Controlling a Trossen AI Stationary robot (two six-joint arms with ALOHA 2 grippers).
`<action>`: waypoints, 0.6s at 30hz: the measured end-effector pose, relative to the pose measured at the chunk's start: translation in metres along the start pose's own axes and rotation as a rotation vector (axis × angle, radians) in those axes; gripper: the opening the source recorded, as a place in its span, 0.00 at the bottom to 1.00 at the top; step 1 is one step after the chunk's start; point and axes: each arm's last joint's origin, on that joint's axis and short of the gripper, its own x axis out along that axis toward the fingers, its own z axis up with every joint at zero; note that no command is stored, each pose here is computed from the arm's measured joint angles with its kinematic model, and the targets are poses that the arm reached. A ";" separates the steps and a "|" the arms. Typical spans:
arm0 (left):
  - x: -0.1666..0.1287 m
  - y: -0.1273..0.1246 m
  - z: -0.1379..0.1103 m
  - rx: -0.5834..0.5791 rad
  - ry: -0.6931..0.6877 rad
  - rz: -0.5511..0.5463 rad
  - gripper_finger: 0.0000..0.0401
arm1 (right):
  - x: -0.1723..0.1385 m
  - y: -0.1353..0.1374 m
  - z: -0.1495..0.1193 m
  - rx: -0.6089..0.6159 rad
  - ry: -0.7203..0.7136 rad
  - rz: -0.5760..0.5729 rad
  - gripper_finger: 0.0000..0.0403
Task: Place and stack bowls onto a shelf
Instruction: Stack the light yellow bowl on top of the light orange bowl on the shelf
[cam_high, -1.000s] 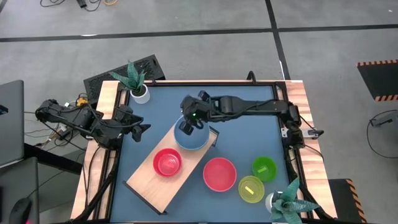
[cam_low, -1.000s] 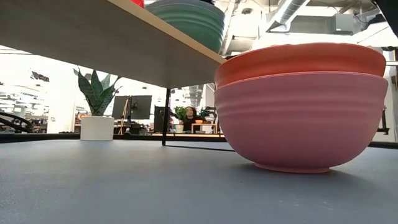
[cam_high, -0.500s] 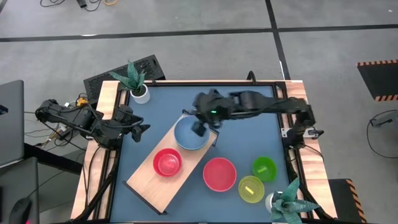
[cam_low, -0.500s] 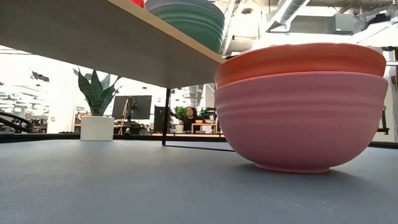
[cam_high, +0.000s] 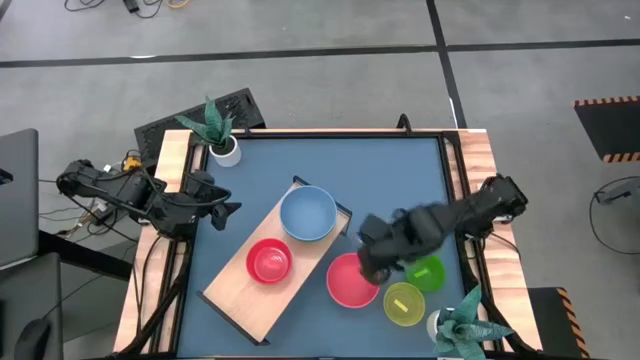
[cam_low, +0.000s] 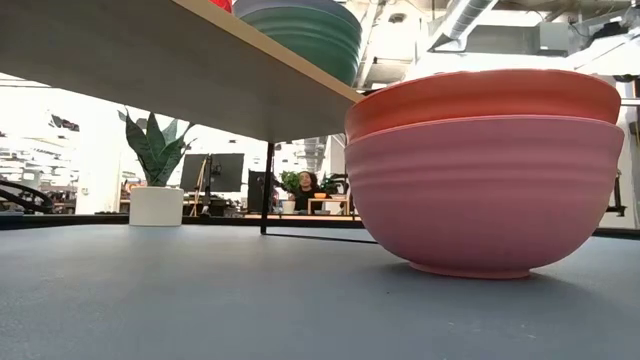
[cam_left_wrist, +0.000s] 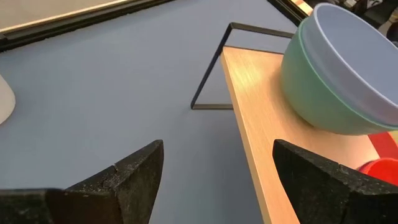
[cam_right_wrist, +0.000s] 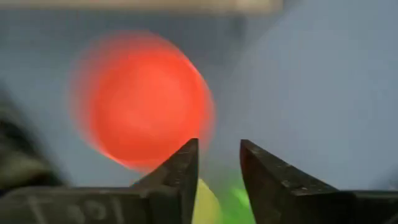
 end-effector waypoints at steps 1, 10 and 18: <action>0.000 0.000 0.000 0.001 0.007 -0.004 0.71 | 0.008 0.003 -0.012 -0.012 0.044 -0.035 0.40; 0.000 0.001 -0.001 0.011 0.025 0.002 0.71 | 0.049 0.013 -0.082 -0.225 0.151 -0.074 0.54; 0.000 0.002 -0.002 0.016 0.028 0.007 0.71 | 0.102 0.018 -0.110 -0.396 0.230 0.133 0.53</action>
